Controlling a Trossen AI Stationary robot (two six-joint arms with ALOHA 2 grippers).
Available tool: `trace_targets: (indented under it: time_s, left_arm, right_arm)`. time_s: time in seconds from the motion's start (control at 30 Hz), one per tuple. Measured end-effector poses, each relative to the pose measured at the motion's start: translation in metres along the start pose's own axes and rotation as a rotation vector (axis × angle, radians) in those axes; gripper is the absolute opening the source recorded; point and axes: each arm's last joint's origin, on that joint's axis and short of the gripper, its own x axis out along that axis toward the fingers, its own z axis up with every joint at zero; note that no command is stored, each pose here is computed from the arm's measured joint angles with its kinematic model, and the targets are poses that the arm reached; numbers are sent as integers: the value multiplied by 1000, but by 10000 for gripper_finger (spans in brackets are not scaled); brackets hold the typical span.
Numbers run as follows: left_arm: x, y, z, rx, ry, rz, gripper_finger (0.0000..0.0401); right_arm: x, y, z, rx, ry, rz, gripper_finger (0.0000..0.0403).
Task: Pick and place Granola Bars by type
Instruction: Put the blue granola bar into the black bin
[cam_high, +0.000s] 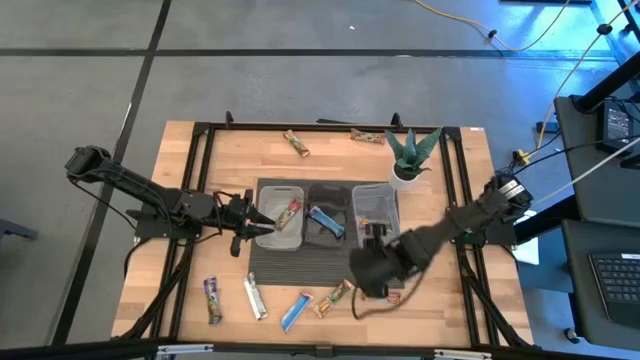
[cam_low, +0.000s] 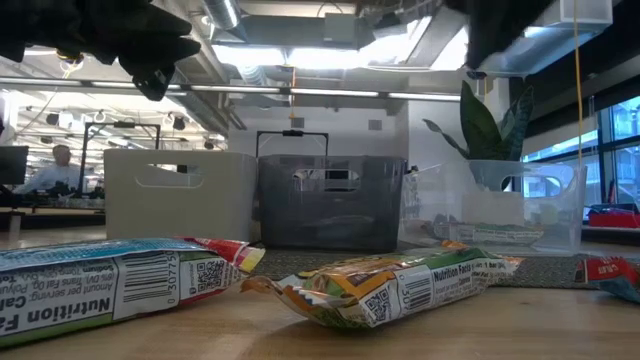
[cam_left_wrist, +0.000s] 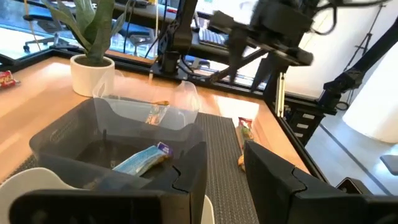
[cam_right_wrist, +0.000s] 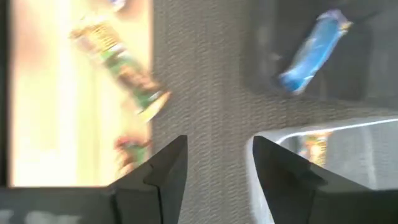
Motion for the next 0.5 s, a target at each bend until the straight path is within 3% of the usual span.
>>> trace_targets:
  time_s: [0.23, 0.5]
  left_arm:
    - [0, 0, 0, 1, 2, 0, 100]
    - [0, 0, 0, 2, 1, 0, 100]
  right_arm:
    - [-8, 42, -23, 80, 27, 72, 185]
    - [-1, 67, -38, 94, 55, 65, 185]
